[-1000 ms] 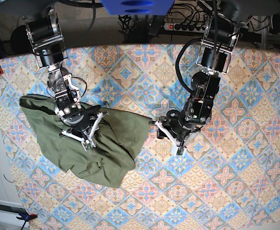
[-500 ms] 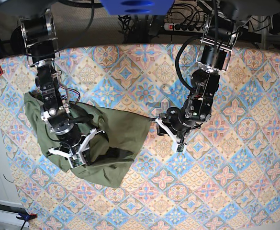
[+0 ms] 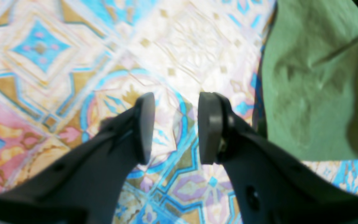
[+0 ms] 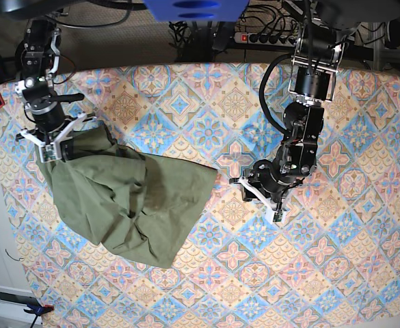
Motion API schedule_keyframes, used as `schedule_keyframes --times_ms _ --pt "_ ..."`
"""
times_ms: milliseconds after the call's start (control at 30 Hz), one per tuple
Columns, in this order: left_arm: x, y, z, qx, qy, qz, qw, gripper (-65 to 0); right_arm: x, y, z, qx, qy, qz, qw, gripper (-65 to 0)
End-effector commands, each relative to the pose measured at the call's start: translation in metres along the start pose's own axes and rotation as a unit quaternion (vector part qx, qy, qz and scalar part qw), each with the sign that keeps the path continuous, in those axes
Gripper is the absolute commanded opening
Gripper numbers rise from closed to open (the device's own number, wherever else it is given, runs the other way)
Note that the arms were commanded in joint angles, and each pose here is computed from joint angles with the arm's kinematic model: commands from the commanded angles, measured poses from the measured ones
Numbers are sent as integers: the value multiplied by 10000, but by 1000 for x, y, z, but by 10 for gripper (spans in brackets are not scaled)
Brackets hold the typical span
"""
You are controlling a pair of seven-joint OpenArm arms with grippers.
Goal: Layout the t-shirt on the table in an organized manner, then fold the t-shirt properly
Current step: 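Pull the shirt apart, right gripper outward, left gripper toward its side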
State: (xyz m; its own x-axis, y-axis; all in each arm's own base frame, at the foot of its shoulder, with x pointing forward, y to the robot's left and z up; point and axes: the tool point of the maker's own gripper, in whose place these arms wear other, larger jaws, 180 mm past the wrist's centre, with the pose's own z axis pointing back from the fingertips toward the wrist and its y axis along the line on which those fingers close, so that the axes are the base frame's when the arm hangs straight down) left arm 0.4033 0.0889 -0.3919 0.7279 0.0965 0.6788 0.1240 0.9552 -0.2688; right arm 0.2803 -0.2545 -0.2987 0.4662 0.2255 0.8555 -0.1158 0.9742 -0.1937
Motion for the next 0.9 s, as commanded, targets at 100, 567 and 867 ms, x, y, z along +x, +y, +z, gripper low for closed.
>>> schedule_keyframes --times_ms 100,567,867 --pt "24 -4 4 -65 -304 -49 9995 -421 27 -46 26 -355 -681 -641 9950 -643" --pt "24 -6 4 -94 -295 -53 9995 -421 48 -166 109 -1853 -1631 -1534 9568 -643" --pt "40 -10 5 -143 -434 -118 9989 -420 52 -205 151 -2586 -1910 -1537 9344 -643"
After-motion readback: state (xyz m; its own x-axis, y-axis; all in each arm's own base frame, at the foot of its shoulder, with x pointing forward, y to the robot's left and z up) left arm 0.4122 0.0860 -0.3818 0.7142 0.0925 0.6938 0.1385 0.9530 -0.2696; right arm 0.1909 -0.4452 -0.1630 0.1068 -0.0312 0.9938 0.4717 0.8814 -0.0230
